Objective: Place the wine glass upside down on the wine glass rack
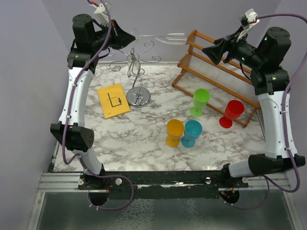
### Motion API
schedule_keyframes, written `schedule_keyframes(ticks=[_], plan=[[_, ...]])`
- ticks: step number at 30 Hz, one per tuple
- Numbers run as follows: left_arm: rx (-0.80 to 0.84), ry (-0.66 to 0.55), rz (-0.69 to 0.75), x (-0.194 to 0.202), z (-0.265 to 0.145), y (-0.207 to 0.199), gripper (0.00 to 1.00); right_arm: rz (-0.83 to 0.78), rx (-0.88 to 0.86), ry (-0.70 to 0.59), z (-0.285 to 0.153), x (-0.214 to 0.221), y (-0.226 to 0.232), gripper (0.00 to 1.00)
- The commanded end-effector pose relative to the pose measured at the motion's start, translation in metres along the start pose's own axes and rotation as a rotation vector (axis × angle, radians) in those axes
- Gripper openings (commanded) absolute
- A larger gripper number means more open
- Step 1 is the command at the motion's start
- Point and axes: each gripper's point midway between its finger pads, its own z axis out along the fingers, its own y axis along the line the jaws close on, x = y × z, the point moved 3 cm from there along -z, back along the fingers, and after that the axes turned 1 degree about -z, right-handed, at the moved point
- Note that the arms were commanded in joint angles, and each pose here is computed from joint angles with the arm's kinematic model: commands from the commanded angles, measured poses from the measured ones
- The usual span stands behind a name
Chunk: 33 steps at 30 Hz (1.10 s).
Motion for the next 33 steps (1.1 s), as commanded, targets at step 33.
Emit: schedule_keyframes(ticks=[33], plan=[[-0.744, -0.271, 1.168, -0.135, -0.012, 0.024, 0.00, -0.217, -0.177, 0.205, -0.012, 0.075, 0.011, 0.94]])
